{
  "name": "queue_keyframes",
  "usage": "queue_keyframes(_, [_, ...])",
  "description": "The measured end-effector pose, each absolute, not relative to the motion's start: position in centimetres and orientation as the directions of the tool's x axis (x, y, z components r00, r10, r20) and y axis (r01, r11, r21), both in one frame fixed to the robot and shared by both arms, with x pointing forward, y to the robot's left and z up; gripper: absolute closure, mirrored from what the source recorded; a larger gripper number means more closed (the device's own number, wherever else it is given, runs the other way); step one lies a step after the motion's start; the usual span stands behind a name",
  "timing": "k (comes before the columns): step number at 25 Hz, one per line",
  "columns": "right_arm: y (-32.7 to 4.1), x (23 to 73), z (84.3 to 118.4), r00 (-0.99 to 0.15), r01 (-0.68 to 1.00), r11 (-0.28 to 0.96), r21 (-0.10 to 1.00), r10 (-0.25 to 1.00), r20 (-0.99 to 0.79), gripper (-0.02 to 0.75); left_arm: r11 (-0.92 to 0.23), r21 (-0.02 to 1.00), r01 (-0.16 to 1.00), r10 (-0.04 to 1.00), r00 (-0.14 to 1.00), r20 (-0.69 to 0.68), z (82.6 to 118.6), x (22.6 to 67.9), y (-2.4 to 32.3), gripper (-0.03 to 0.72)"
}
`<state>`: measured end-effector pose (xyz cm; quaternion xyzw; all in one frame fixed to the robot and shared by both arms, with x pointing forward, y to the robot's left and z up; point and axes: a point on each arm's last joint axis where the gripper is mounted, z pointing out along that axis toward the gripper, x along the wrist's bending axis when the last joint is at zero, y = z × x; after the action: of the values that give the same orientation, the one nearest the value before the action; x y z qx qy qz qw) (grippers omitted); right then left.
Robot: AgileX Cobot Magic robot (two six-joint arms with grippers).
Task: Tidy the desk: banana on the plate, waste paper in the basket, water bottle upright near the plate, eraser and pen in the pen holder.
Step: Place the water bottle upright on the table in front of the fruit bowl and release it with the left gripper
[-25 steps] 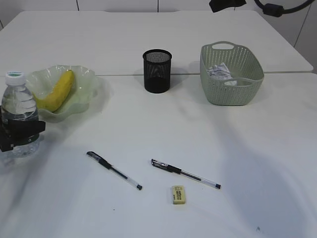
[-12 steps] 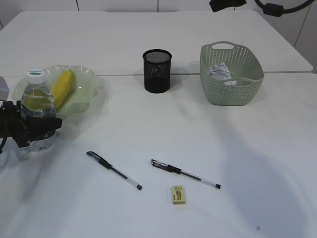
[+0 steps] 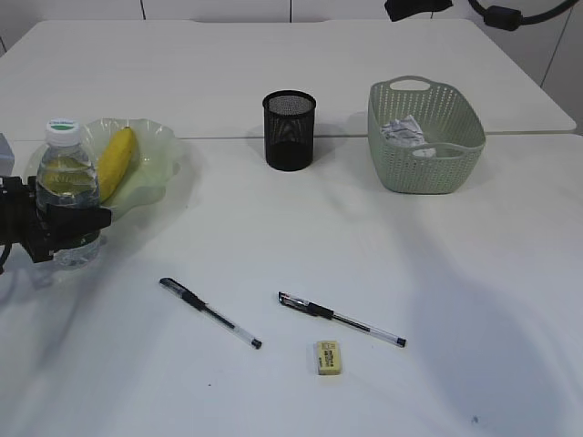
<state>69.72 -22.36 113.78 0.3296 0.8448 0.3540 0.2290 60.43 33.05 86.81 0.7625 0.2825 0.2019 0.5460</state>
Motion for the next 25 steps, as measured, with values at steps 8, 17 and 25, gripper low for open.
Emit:
queue_keyframes(8, [-22.4, 69.7, 113.8, -0.681, 0.388, 0.538, 0.748, 0.715, -0.161, 0.200, -0.244, 0.947, 0.210, 0.651, 0.759, -0.001, 86.8, 60.4, 33.1, 0.314])
queue_keyframes(17, [-22.4, 70.0, 114.0, -0.666, 0.372, 0.531, 0.761, 0.724, -0.180, 0.200, -0.272, 0.938, 0.216, 0.635, 0.773, 0.006, 86.6, 60.6, 31.9, 0.314])
queue_keyframes(25, [-22.4, 69.9, 114.0, -0.668, 0.373, 0.532, 0.760, 0.723, -0.179, 0.200, -0.275, 0.937, 0.214, 0.636, 0.771, 0.011, 86.6, 60.7, 32.0, 0.314])
